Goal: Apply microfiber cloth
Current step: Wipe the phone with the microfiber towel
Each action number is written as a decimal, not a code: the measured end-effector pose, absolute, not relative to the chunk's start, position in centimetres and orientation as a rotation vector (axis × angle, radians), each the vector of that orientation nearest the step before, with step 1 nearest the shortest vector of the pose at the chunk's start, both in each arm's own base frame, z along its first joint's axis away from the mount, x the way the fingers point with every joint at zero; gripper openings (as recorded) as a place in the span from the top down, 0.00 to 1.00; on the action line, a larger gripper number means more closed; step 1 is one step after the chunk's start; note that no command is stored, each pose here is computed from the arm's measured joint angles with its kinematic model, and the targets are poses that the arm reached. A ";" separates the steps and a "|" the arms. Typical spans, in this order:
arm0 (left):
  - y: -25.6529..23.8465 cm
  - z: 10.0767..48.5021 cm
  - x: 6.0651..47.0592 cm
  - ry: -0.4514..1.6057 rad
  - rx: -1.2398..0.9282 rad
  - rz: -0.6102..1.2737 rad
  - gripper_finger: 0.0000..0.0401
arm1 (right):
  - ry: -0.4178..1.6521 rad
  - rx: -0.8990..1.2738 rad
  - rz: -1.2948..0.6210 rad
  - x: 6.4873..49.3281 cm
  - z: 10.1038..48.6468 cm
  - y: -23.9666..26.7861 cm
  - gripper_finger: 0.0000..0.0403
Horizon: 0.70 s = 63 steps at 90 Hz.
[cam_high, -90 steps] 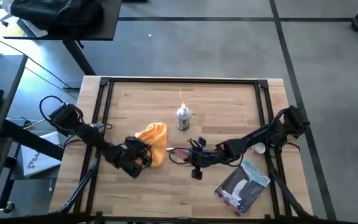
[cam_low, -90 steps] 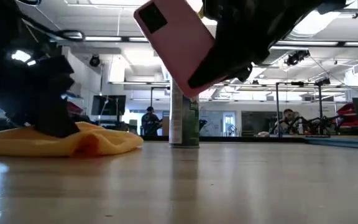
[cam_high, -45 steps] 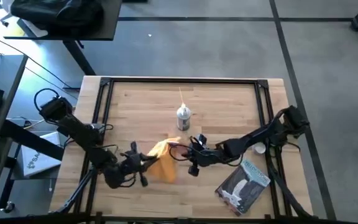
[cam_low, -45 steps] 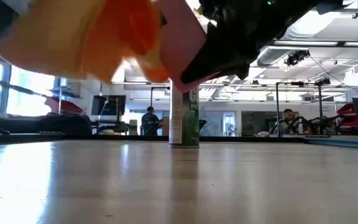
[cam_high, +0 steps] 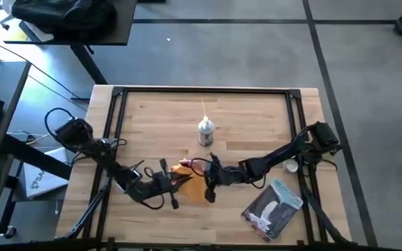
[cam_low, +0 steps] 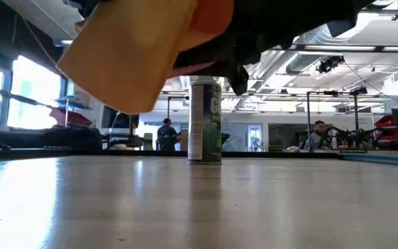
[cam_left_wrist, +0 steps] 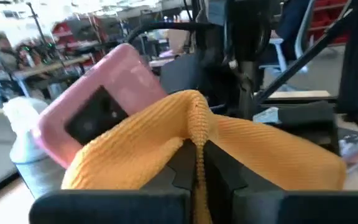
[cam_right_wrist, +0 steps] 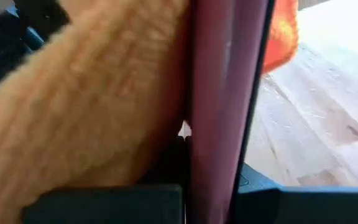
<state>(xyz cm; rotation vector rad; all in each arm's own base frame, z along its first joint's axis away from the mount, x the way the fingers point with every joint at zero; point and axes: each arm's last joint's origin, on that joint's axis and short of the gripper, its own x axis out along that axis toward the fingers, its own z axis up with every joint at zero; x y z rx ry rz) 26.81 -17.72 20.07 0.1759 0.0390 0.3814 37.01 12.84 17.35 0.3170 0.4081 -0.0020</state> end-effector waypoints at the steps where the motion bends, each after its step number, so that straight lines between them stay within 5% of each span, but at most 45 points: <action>1: -17.7 20.2 26.8 0.039 0.185 0.387 1.00 | 0.407 0.320 0.003 37.0 17.4 12.9 0.99; 32: -19.7 23.9 26.6 0.153 0.508 0.664 1.00 | 0.395 0.352 0.070 36.9 17.7 13.5 0.99; 63: -21.7 24.2 25.8 0.139 0.481 0.594 1.00 | 0.320 0.414 0.129 37.1 18.7 13.7 0.99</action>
